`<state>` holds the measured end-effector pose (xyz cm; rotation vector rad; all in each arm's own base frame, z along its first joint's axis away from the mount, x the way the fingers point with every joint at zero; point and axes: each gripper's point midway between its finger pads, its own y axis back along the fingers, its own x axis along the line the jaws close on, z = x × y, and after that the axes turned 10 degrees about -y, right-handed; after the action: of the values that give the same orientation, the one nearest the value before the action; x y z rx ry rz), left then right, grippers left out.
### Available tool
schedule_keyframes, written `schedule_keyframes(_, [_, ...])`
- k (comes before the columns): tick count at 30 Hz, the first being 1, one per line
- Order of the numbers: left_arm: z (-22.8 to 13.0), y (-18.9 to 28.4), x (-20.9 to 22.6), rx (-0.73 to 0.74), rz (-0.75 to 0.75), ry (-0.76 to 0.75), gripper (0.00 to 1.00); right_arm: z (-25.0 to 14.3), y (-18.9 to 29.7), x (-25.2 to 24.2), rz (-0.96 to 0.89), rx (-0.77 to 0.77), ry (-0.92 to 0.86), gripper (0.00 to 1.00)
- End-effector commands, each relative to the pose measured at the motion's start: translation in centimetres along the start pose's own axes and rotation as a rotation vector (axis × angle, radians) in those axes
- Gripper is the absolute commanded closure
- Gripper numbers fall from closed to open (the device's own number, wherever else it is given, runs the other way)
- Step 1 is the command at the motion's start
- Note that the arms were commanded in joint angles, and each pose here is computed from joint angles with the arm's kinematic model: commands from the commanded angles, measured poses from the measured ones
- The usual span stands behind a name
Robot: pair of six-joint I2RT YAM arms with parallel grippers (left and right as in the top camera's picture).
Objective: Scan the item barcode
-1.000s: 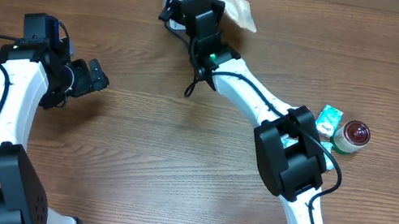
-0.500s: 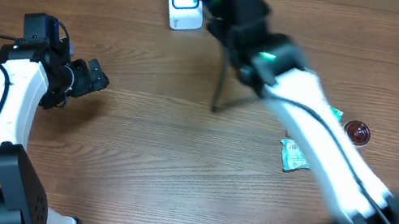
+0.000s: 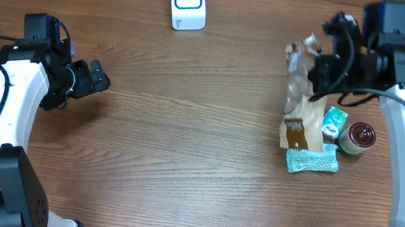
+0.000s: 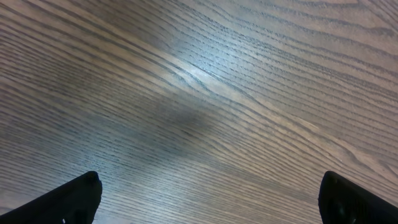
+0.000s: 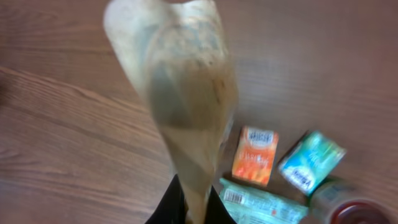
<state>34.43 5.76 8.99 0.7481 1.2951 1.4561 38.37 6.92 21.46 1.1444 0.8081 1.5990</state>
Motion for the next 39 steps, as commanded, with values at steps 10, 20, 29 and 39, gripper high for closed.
schedule_keyframes(10, [0.2, 0.1, 0.1, -0.004, 0.005, -0.004, 0.00, -4.6, -3.9, -7.9, 0.067, 0.091, -0.294, 0.76])
schedule_keyframes(20, [0.2, 0.1, 0.1, -0.004, 0.005, -0.004, 0.00, -2.8, 2.2, -8.5, 0.050, -0.011, -0.359, 0.24])
schedule_keyframes(29, [0.1, 0.1, 0.1, -0.003, 0.005, -0.004, 0.01, -1.2, 15.7, -3.3, 0.025, -0.283, -0.239, 0.00])
schedule_keyframes(39, [0.2, 0.1, 0.1, -0.004, 0.005, -0.004, 0.01, -7.8, 25.9, 3.7, 0.131, -0.495, -0.337, 0.00])
